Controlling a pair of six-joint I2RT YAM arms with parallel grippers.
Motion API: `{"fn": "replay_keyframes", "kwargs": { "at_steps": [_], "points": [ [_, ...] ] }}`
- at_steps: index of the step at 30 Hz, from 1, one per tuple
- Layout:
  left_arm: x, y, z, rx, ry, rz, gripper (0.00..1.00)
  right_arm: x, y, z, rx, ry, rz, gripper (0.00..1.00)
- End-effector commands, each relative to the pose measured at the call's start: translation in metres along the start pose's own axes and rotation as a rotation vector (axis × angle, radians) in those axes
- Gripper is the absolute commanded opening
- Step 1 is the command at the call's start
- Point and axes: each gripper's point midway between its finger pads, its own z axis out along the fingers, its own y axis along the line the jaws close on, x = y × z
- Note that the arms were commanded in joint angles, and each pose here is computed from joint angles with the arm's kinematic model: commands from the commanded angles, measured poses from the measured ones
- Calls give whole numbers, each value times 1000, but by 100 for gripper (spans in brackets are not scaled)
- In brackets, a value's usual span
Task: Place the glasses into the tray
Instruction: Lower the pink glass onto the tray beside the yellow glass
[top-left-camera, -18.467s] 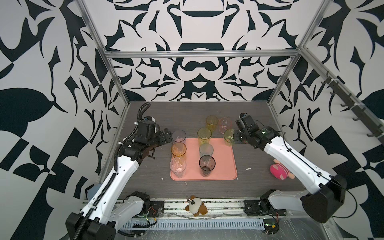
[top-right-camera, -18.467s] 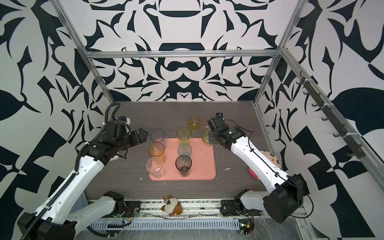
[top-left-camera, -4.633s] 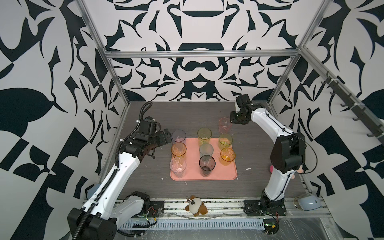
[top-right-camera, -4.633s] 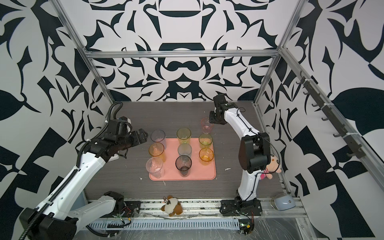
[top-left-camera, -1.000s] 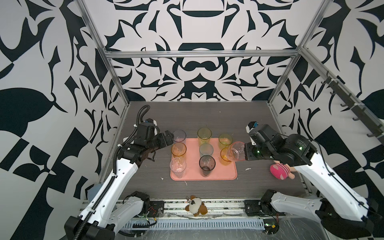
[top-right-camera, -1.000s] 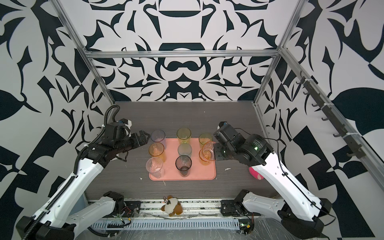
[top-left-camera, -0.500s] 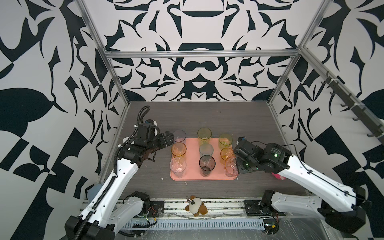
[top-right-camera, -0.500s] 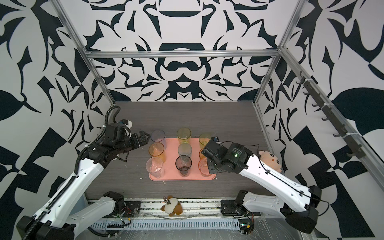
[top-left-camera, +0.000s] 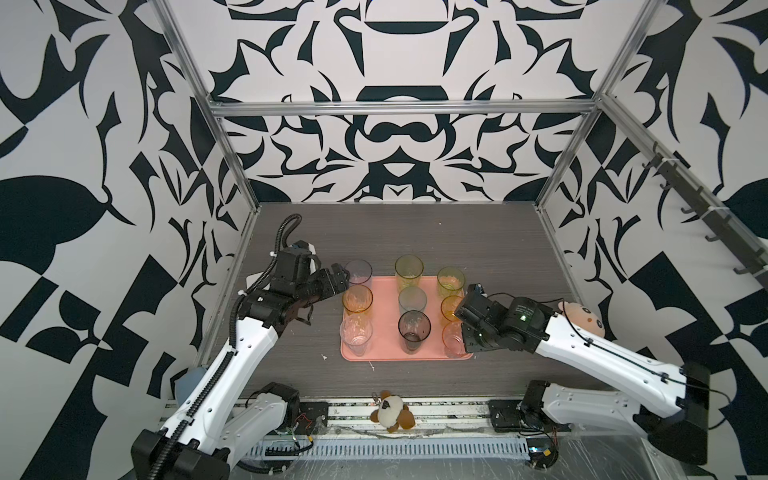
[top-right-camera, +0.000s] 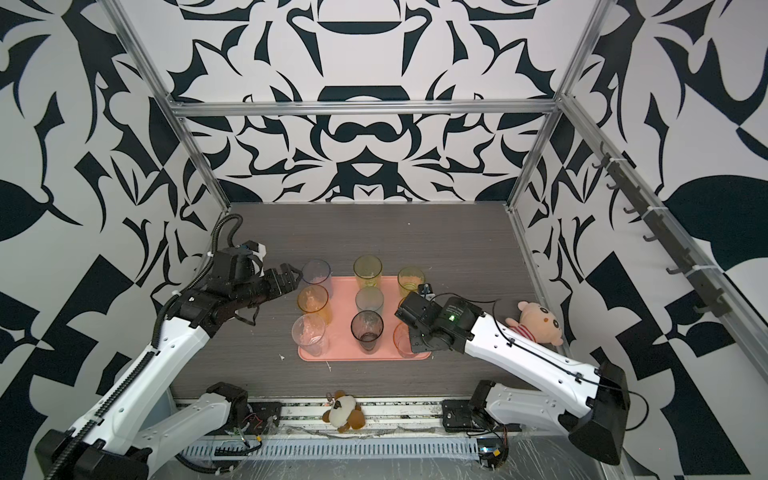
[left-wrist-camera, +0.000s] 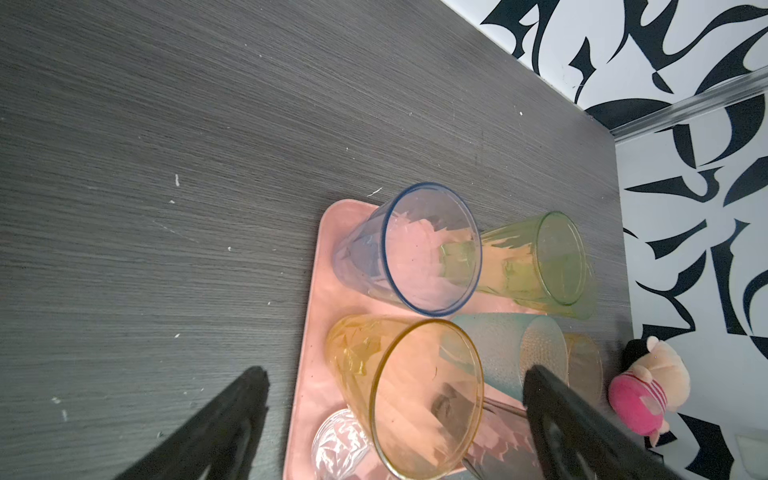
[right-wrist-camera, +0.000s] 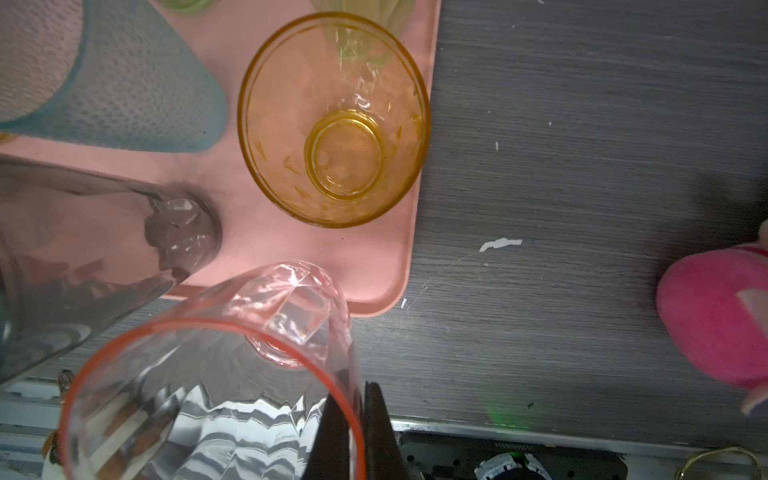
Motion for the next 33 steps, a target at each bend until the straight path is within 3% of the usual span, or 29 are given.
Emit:
{"fn": "replay_keyframes", "kwargs": {
  "at_steps": [1, 16, 33],
  "points": [
    [2, -1, -2, 9, -2, -4, 100, -10, 1, 5, 7, -49, 5, 0],
    [2, 2, -4, -7, -2, 2, 99, -5, -15, 38, 15, 70, 62, 0],
    [2, 2, -6, -16, 3, 8, 100, -13, -22, 55, -6, 104, 95, 0]
  ]
}}
